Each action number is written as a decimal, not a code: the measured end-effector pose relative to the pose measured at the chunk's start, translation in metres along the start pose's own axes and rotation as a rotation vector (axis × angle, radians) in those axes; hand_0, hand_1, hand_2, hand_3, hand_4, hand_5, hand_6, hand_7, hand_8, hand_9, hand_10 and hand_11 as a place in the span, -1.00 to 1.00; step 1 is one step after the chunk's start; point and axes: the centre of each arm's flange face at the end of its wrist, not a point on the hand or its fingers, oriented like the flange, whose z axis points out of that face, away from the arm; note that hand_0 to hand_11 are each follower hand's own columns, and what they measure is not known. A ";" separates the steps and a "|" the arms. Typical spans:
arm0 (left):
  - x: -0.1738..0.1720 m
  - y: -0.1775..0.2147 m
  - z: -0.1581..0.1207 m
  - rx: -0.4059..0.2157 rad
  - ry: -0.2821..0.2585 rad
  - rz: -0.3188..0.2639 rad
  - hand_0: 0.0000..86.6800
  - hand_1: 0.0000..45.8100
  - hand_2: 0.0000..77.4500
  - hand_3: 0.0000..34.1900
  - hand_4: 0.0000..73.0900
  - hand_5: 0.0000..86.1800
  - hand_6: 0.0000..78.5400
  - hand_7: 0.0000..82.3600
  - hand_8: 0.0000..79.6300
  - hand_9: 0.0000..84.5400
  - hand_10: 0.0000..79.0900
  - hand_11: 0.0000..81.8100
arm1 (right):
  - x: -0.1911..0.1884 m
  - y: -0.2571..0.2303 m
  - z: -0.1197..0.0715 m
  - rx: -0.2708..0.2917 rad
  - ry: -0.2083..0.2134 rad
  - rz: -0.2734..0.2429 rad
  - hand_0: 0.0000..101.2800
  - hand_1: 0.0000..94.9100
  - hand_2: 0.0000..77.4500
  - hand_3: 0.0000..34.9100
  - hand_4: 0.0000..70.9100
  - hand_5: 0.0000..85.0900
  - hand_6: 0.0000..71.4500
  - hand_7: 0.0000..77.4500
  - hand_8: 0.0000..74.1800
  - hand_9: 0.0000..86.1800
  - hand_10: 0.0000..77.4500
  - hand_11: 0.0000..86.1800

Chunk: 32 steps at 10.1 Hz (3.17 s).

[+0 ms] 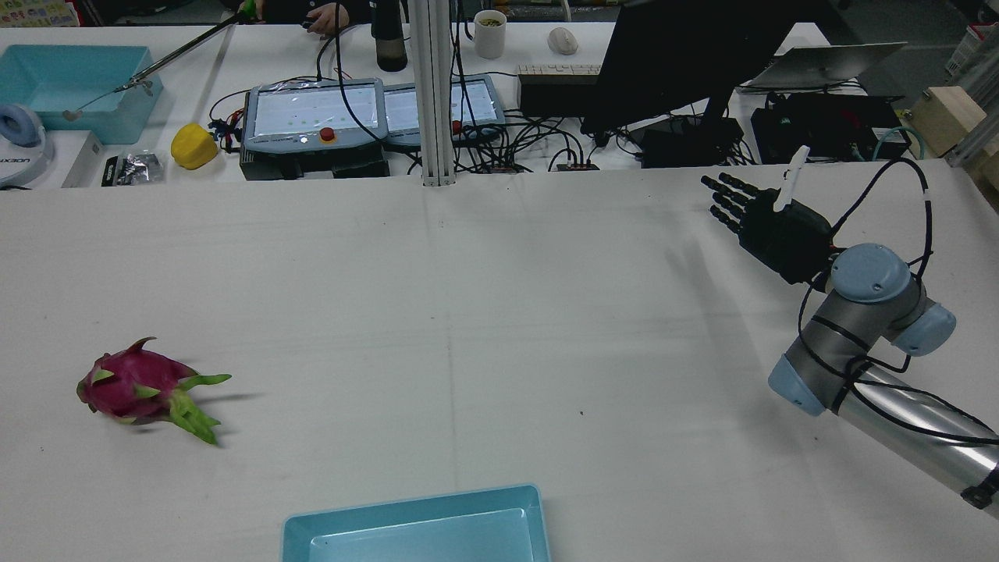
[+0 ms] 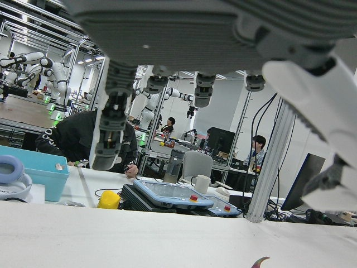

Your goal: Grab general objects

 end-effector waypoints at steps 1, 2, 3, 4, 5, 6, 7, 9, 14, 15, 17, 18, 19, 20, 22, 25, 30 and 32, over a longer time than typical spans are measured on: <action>0.001 0.001 -0.002 -0.004 0.011 0.005 -0.18 -1.00 0.46 0.76 -1.00 -0.95 -0.97 -0.71 -0.74 -0.97 0.59 -0.99 | 0.000 0.000 0.000 0.000 0.000 0.000 -0.99 -0.86 -0.96 -1.00 -1.00 -1.00 -1.00 -1.00 -1.00 -0.97 -1.00 -0.99; 0.003 0.002 0.000 -0.013 0.033 0.011 -0.18 -1.00 0.46 0.76 -1.00 -0.95 -0.99 -0.32 -0.74 -0.97 0.59 -0.99 | 0.000 0.000 0.000 0.001 0.000 0.000 -0.99 -0.86 -0.96 -1.00 -1.00 -1.00 -1.00 -1.00 -1.00 -0.97 -1.00 -0.99; 0.007 0.002 0.004 -0.030 0.073 0.013 -0.19 -1.00 0.49 0.76 -1.00 -0.95 -0.99 0.25 -0.75 -0.94 0.59 -0.99 | 0.000 -0.001 0.000 0.001 -0.001 0.001 -0.99 -0.86 -0.94 -1.00 -1.00 -0.99 -1.00 -1.00 -1.00 -0.97 -1.00 -0.97; 0.012 0.004 0.011 -0.056 0.123 0.010 -0.19 -1.00 0.49 0.76 -1.00 -0.95 -0.99 0.25 -0.75 -0.94 0.59 -0.99 | 0.000 -0.001 0.000 0.001 -0.001 0.001 -0.99 -0.86 -0.94 -1.00 -1.00 -0.99 -1.00 -1.00 -1.00 -0.97 -1.00 -0.97; 0.018 0.007 0.020 -0.093 0.178 0.004 -0.19 -1.00 0.49 0.76 -1.00 -0.95 -0.99 0.54 -0.74 -0.59 0.59 -0.99 | 0.000 -0.001 0.000 0.001 -0.001 0.000 -0.99 -0.86 -0.96 -1.00 -1.00 -0.99 -1.00 -1.00 -1.00 -0.97 -1.00 -0.97; 0.022 0.009 0.031 -0.122 0.220 0.000 -0.19 -1.00 0.51 0.76 -1.00 -0.95 -0.99 0.80 -0.75 -0.56 0.59 -0.99 | 0.000 -0.001 0.000 0.001 0.000 0.000 -0.99 -0.86 -0.96 -1.00 -1.00 -1.00 -1.00 -1.00 -1.00 -0.97 -1.00 -0.99; 0.025 0.008 0.044 -0.126 0.254 -0.003 -0.19 -1.00 0.54 0.76 -1.00 -0.95 -0.99 0.80 -0.75 -0.56 0.59 -0.99 | 0.000 -0.001 0.000 0.001 0.000 0.000 -0.99 -0.86 -0.96 -1.00 -1.00 -1.00 -1.00 -1.00 -1.00 -0.97 -1.00 -0.99; 0.023 0.002 0.092 -0.088 0.272 -0.023 -0.18 -1.00 0.54 0.78 -1.00 -0.95 -1.00 0.74 -0.75 -0.56 0.59 -0.99 | 0.000 -0.001 0.000 0.001 0.000 0.000 -0.99 -0.86 -0.96 -1.00 -1.00 -0.99 -1.00 -1.00 -1.00 -0.97 -1.00 -0.97; 0.002 0.102 0.264 -0.160 0.233 -0.051 -0.22 -1.00 0.55 0.74 -1.00 -0.95 -0.92 0.70 -0.74 -0.56 0.59 -0.99 | 0.000 0.000 0.000 -0.001 0.001 0.000 -0.99 -0.86 -0.96 -1.00 -1.00 -0.99 -1.00 -1.00 -1.00 -0.97 -1.00 -0.97; -0.003 0.128 0.272 -0.167 0.229 -0.024 -0.22 -1.00 0.55 0.74 -1.00 -0.95 -0.92 0.70 -0.74 -0.56 0.57 -0.99 | 0.000 0.000 0.000 -0.001 0.001 0.000 -0.99 -0.86 -0.96 -1.00 -1.00 -0.99 -1.00 -1.00 -1.00 -0.97 -1.00 -0.97; -0.017 0.166 0.279 -0.154 0.211 0.018 -0.17 -1.00 0.55 0.75 -1.00 -0.95 -0.92 0.68 -0.74 -0.56 0.59 -0.99 | 0.000 0.001 0.000 -0.001 0.001 0.000 -0.99 -0.86 -0.94 -1.00 -1.00 -0.99 -1.00 -1.00 -1.00 -0.97 -1.00 -0.97; -0.022 0.175 0.282 -0.149 0.202 0.033 -0.18 -1.00 0.55 0.74 -1.00 -0.96 -0.96 0.68 -0.74 -0.51 0.59 -0.99 | 0.000 0.001 0.000 -0.001 0.001 0.000 -0.99 -0.86 -0.94 -1.00 -1.00 -0.99 -1.00 -1.00 -1.00 -0.97 -1.00 -0.97; -0.026 0.181 0.288 -0.145 0.189 0.064 -0.18 -1.00 0.55 0.74 -1.00 -0.96 -0.96 0.68 -0.74 -0.59 0.59 -0.99 | 0.000 0.001 0.000 -0.001 0.001 0.000 -0.99 -0.86 -0.94 -1.00 -1.00 -0.99 -1.00 -1.00 -1.00 -0.97 -1.00 -0.97; -0.029 0.186 0.298 -0.142 0.169 0.112 -0.18 -1.00 0.55 0.74 -1.00 -0.96 -0.96 0.68 -0.74 -0.59 0.59 -0.99 | 0.000 0.001 0.000 -0.001 0.001 0.000 -0.99 -0.86 -0.96 -1.00 -1.00 -0.99 -1.00 -1.00 -1.00 -0.97 -1.00 -0.99; -0.032 0.192 0.312 -0.139 0.131 0.228 -0.18 -1.00 0.54 0.74 -1.00 -0.95 -0.99 0.19 -0.74 -0.94 0.59 -0.99 | 0.000 0.001 0.000 -0.001 0.001 0.000 -0.99 -0.86 -0.96 -1.00 -1.00 -0.99 -1.00 -1.00 -1.00 -0.97 -1.00 -0.97; -0.039 0.194 0.310 -0.162 0.089 0.315 -0.18 -1.00 0.20 0.74 -1.00 -0.95 -0.99 -0.68 -0.74 -0.95 0.57 -0.99 | 0.000 0.001 0.000 -0.001 0.001 0.000 -0.99 -0.86 -0.96 -1.00 -1.00 -0.99 -1.00 -1.00 -1.00 -0.97 -1.00 -0.99; -0.053 0.222 0.299 -0.279 0.016 0.447 -0.18 -1.00 -0.96 0.71 -1.00 -0.96 -0.99 -0.87 -0.74 -0.97 0.59 -0.99 | 0.000 0.001 0.000 -0.001 0.001 0.000 -0.99 -0.86 -0.94 -1.00 -1.00 -0.99 -1.00 -1.00 -1.00 -0.97 -1.00 -0.99; -0.055 0.239 0.299 -0.303 0.011 0.474 -0.17 -1.00 -0.13 0.72 -1.00 -0.96 -0.99 -0.87 -0.74 -0.97 0.59 -0.99 | 0.000 0.001 0.000 -0.001 0.001 0.000 -0.98 -0.86 -0.96 -1.00 -1.00 -0.99 -1.00 -1.00 -1.00 -0.97 -1.00 -0.97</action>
